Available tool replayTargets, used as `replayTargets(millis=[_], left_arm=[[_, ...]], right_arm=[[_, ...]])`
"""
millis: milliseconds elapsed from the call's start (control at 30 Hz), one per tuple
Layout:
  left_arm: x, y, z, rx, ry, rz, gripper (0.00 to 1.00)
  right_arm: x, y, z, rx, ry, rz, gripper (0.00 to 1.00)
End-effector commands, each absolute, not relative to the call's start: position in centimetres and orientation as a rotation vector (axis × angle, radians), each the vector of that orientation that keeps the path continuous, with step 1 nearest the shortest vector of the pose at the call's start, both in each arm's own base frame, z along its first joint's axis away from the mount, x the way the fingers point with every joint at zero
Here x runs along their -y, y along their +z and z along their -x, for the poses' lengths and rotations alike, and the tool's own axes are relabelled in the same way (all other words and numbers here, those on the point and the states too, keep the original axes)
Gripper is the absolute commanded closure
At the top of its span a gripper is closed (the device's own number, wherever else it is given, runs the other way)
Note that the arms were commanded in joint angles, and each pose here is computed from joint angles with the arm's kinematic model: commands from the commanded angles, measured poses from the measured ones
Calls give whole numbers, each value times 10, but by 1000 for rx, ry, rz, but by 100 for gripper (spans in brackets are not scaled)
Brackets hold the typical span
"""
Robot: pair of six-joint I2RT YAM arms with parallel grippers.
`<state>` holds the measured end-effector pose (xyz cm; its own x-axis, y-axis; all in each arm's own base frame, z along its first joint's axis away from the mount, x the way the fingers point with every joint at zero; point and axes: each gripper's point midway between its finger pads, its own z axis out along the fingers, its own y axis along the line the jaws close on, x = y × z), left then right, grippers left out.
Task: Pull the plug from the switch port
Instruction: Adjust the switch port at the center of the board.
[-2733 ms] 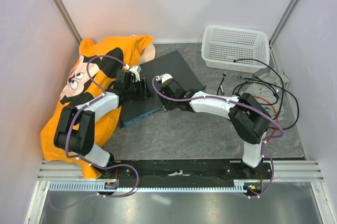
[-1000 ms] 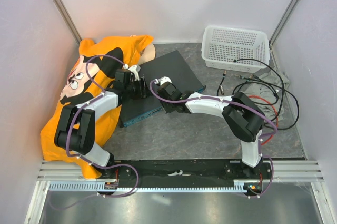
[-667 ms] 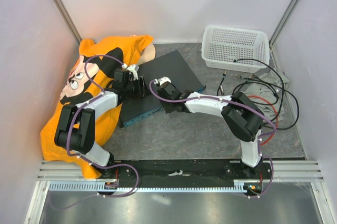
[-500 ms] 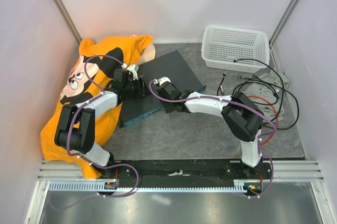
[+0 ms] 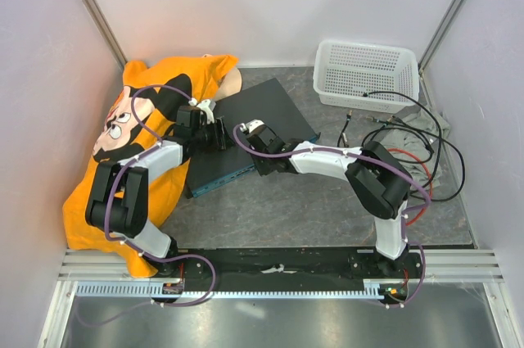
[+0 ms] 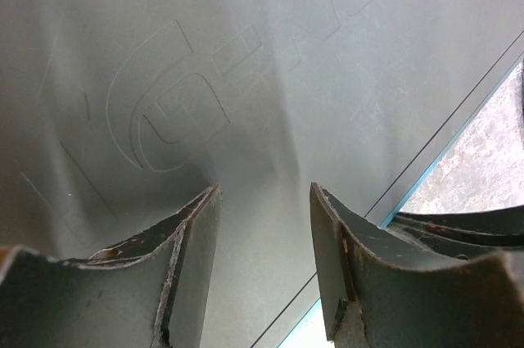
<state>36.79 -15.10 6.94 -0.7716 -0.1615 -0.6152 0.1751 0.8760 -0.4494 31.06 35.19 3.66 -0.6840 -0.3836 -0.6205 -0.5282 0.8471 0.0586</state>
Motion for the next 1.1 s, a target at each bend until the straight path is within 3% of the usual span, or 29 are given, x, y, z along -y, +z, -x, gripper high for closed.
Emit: replayTargets(millis=[0, 367, 400, 433, 500, 600, 1067], left_arm=[[139, 34, -353, -2500, -596, 80, 44], [142, 31, -354, -2510, -620, 89, 44], [142, 31, -354, -2510, -620, 89, 44], [142, 31, -355, -2510, -620, 89, 44], [143, 31, -355, -2512, -626, 88, 44], [143, 31, -355, -2512, -626, 88, 44], [143, 32, -354, -2509, -627, 84, 44]], right_arm=[[-359, 28, -311, -2375, 396, 657, 99], [-358, 40, -308, -2302, 407, 682, 100], [-360, 45, -312, -2288, 397, 670, 96], [-361, 48, -314, -2281, 396, 664, 82], [-362, 52, -316, -2275, 401, 658, 64], [-366, 57, -314, -2259, 413, 672, 57], [-364, 84, -336, -2144, 351, 632, 62]])
